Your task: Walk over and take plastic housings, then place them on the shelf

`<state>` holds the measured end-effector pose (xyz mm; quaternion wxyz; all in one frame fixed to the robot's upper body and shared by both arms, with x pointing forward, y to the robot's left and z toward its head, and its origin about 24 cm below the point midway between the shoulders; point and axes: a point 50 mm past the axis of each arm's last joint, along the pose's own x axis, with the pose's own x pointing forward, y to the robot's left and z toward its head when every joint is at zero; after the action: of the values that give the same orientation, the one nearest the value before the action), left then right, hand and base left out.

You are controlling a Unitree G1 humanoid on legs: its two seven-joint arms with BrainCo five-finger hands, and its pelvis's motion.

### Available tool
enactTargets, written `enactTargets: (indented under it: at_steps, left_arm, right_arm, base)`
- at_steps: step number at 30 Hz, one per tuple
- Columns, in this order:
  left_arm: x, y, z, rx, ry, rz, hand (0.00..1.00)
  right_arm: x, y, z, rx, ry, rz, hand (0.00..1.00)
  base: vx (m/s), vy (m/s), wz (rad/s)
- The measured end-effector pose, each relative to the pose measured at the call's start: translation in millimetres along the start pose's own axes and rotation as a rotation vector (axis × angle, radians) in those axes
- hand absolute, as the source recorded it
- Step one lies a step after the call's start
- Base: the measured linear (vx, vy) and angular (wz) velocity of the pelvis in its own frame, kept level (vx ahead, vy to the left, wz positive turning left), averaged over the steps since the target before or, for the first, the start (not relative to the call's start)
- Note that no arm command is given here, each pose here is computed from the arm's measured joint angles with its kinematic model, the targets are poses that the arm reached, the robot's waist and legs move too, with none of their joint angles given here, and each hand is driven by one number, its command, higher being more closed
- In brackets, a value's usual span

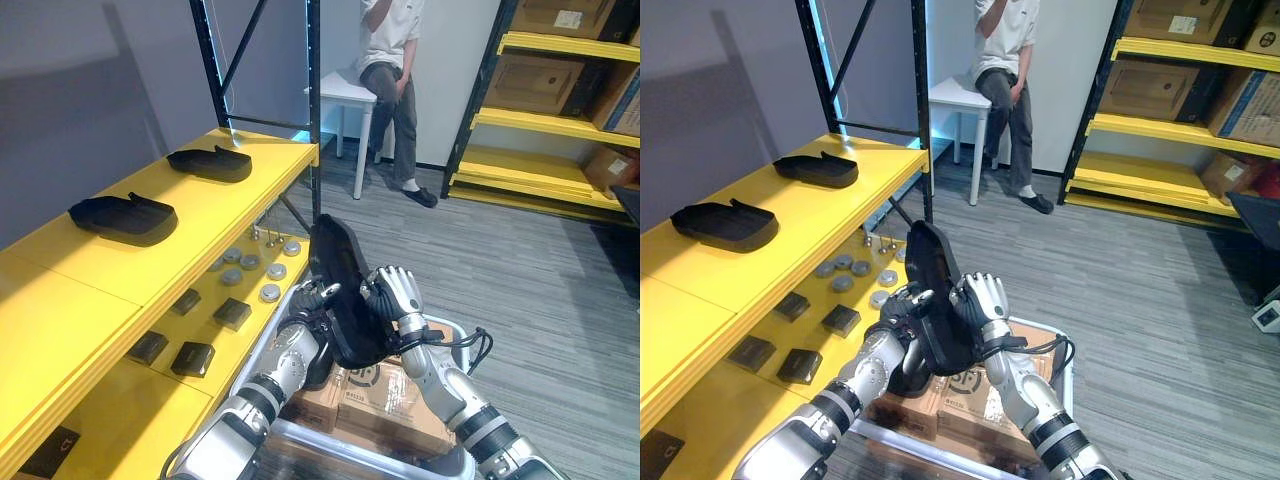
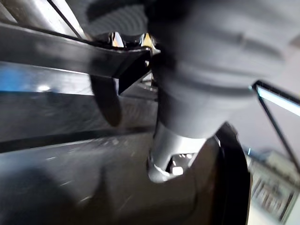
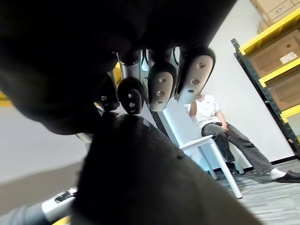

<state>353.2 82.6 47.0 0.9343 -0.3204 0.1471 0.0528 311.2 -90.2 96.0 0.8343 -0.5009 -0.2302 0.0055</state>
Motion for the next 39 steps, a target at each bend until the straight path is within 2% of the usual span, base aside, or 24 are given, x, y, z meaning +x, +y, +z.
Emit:
enactTargets:
  at_steps: [4, 7, 18, 19, 24, 29, 34, 39]
  left_arm:
    - [1, 7, 6, -0.150, -0.014, 0.037, 1.00]
    - [1, 10, 5, -0.215, -0.010, 0.022, 1.00]
    - [-16, 21, -8, -0.355, -0.001, -0.106, 1.00]
    - [-18, 23, -11, -0.361, 0.002, -0.109, 1.00]
    - [-35, 31, -12, -0.345, -0.042, -0.150, 1.00]
    - [-51, 47, 4, -0.152, -0.164, -0.168, 1.00]
    - [-79, 68, 19, -0.010, -0.309, -0.109, 1.00]
    - [-99, 74, 30, 0.140, -0.433, -0.048, 1.00]
  right_arm:
    - [0, -2, 9, 0.029, -0.036, -0.018, 1.00]
    - [0, -2, 10, 0.040, -0.045, -0.024, 1.00]
    - [-18, -2, 15, 0.134, -0.059, -0.052, 1.00]
    - [-22, -1, 14, 0.156, -0.045, -0.053, 0.00]
    - [-38, 1, 12, 0.224, -0.005, -0.061, 0.00]
    - [-55, 13, 14, 0.338, 0.044, -0.013, 0.00]
    - [-63, 27, 27, 0.459, 0.070, 0.049, 0.00]
    - [-64, 35, 33, 0.541, 0.095, 0.073, 0.00]
  base:
    - [0.02, 0.044, -0.02]
    - [0.03, 0.049, 0.00]
    - [0.02, 0.045, -0.02]
    - [0.02, 0.040, 0.00]
    - [0.02, 0.036, 0.01]
    - [0.00, 0.010, 0.24]
    - [-0.03, 0.007, 0.40]
    - [-0.04, -0.036, 0.63]
